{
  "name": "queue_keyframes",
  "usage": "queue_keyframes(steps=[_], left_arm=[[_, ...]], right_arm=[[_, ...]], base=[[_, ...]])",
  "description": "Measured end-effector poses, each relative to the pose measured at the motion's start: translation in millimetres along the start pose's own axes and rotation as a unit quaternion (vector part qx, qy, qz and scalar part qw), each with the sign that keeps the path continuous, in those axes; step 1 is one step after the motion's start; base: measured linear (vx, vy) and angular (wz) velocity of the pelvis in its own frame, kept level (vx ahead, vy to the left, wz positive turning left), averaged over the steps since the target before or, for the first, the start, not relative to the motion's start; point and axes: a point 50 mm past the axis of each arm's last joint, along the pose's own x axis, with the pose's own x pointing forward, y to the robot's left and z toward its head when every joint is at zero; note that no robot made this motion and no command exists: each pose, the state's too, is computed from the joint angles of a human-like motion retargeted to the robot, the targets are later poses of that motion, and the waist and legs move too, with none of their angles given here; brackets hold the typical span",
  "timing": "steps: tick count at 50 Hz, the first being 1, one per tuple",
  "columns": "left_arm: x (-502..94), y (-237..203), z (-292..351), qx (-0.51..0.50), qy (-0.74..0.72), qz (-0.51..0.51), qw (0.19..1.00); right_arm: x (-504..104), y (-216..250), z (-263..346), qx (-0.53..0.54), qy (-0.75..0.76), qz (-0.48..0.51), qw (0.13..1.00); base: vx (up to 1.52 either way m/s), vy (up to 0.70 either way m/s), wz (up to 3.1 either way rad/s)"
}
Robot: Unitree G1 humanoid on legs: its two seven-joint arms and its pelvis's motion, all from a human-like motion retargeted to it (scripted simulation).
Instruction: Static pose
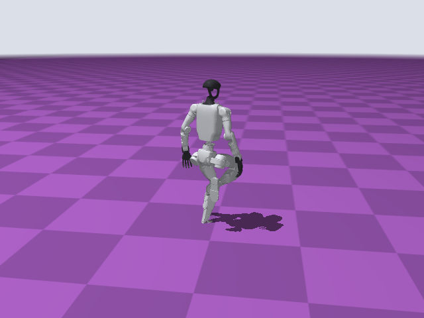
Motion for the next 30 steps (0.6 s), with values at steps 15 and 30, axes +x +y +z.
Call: queue_keyframes(steps=[15, 30], left_arm=[[8.2, -36.5, -6.4, -0.103, 0.068, -0.052, 0.991], [10.3, 35.3, 62.5, -0.188, -0.100, 0.065, 0.975]], right_arm=[[2.3, 37.6, -25.4, -0.046, 0.088, 0.089, 0.991], [1.1, -6.0, 48.2, -0.152, -0.069, 0.022, 0.986]], base=[[0.01, -0.02, -0.05], [0.11, -0.09, 0.19]])
